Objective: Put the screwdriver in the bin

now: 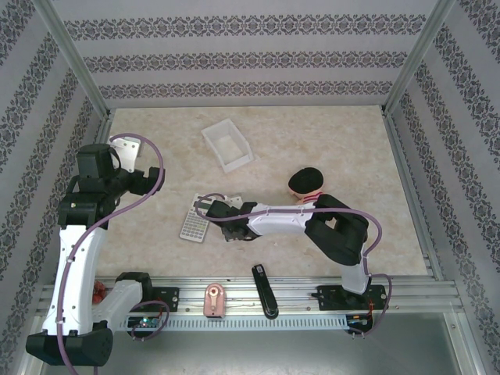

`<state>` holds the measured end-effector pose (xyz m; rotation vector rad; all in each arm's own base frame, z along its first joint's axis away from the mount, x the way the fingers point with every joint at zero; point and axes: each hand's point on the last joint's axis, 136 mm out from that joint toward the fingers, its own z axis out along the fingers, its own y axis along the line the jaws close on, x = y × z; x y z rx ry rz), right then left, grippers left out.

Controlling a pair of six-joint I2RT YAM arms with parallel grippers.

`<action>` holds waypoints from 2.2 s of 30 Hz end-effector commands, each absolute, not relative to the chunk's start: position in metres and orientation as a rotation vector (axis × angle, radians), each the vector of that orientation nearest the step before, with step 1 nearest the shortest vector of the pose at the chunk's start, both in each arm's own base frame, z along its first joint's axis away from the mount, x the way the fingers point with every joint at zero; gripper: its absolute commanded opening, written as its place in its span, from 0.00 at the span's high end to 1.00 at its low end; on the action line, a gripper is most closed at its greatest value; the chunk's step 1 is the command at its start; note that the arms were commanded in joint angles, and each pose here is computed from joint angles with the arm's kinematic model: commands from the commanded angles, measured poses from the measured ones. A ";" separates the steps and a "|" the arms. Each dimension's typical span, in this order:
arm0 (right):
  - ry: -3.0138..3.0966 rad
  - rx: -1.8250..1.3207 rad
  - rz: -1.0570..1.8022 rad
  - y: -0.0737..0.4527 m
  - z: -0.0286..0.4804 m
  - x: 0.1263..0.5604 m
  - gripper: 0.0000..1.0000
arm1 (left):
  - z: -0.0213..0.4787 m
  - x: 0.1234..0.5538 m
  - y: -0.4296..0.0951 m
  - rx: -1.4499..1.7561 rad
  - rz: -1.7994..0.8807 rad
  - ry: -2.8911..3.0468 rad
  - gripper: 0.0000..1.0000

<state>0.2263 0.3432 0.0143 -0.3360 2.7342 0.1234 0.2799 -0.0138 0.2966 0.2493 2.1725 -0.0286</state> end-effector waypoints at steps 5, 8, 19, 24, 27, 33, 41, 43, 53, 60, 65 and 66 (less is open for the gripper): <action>2.738 -0.531 0.078 0.342 0.028 0.217 0.85 | 0.299 0.278 -0.008 0.321 0.062 2.169 0.01; 2.726 -0.544 0.085 0.341 0.039 0.220 0.85 | 0.294 0.279 -0.009 0.334 0.057 2.179 0.01; 2.694 -0.470 0.265 0.332 0.082 0.233 0.86 | 0.253 0.288 -0.028 0.441 -0.068 2.267 0.01; 2.667 -0.454 0.286 0.328 0.105 0.249 0.86 | 0.247 0.292 -0.030 0.451 -0.091 2.290 0.01; 2.646 -0.448 0.301 0.328 0.120 0.267 0.85 | 0.250 0.291 -0.027 0.454 -0.064 2.288 0.01; 2.600 -0.427 0.317 0.333 0.141 0.320 0.85 | 0.251 0.283 -0.030 0.489 -0.070 2.295 0.01; 2.555 -0.450 0.300 0.344 0.150 0.393 0.85 | 0.261 0.282 -0.037 0.505 -0.117 2.280 0.01; 2.548 -0.461 0.313 0.347 0.147 0.408 0.85 | 0.264 0.282 -0.038 0.505 -0.123 2.282 0.01; 2.461 -0.533 0.258 0.364 0.126 0.471 0.85 | 0.263 0.279 -0.034 0.504 -0.098 2.302 0.01; 2.415 -0.558 0.228 0.372 0.113 0.498 0.83 | 0.262 0.284 -0.029 0.454 -0.078 2.305 0.01; 2.438 -0.556 0.209 0.369 0.094 0.507 0.83 | 0.259 0.284 -0.025 0.428 -0.057 2.322 0.01; 2.439 -0.553 0.207 0.368 0.091 0.510 0.83 | 0.259 0.283 -0.025 0.427 -0.054 2.327 0.01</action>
